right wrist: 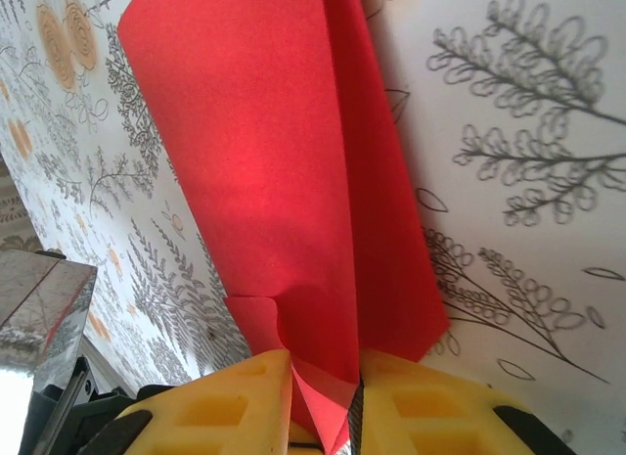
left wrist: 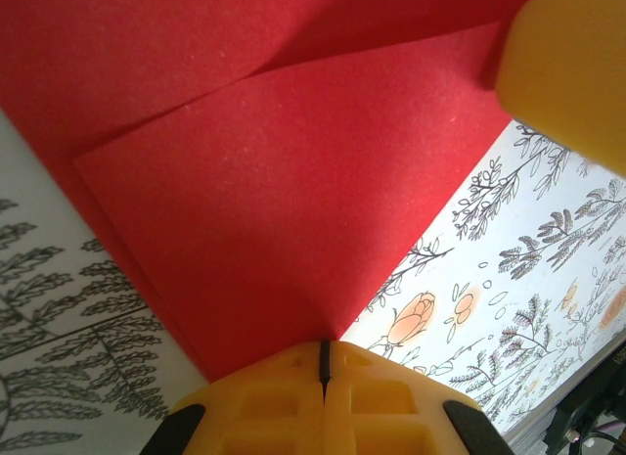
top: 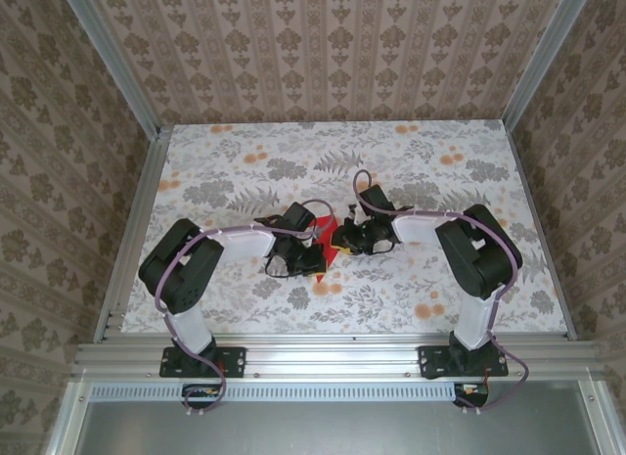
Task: Fold a paper plane with a square sheet of paper (pick it up from the middle)
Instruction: Fourth fold the wing at the center of the table.
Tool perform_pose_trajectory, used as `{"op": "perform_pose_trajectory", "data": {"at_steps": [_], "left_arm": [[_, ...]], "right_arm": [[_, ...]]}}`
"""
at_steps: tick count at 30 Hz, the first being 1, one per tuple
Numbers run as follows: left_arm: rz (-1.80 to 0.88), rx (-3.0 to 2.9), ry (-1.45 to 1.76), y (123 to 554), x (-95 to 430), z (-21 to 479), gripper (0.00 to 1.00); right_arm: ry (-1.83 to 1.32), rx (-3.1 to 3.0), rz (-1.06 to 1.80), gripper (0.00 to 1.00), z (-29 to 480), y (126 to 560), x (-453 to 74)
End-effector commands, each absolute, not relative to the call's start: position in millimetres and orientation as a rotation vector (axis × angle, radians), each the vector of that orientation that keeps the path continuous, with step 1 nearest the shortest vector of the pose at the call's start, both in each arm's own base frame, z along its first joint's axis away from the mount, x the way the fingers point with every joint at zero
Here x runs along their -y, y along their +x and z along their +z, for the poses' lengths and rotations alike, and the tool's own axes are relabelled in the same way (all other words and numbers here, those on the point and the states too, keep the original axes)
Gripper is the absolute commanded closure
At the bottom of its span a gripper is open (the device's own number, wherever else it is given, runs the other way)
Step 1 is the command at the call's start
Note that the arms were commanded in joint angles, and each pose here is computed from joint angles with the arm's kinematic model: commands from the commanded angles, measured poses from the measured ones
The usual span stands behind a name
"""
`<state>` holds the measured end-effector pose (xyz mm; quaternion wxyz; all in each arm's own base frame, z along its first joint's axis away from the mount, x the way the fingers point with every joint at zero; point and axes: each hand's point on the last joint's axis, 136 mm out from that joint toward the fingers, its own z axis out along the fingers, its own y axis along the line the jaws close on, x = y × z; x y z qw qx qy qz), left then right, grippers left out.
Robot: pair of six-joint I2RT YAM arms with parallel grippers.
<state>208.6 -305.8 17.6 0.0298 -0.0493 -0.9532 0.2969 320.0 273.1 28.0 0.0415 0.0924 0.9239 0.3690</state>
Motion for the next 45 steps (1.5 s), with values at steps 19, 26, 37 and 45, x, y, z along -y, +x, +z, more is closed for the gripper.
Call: {"op": "perform_pose_trajectory", "data": {"at_steps": [19,26,37,45], "left_arm": [[1.01,3.18,-0.237,222.5,297.6,68.9,0.73],[1.202,3.212,-0.505,223.1,329.6,74.5,0.63],[1.392,3.23,-1.145,223.7,371.5,81.0,0.35],[1.344,3.253,-1.386,220.9,379.1,69.8,0.43]], "right_arm": [[0.682,-2.692,0.748,1.0,45.3,309.3,-213.2],[0.919,-2.647,0.494,1.0,55.3,294.5,-170.6],[1.141,-2.673,0.434,1.0,52.6,287.1,-168.6],[1.3,-2.742,0.397,1.0,41.1,281.2,-175.0]]}}
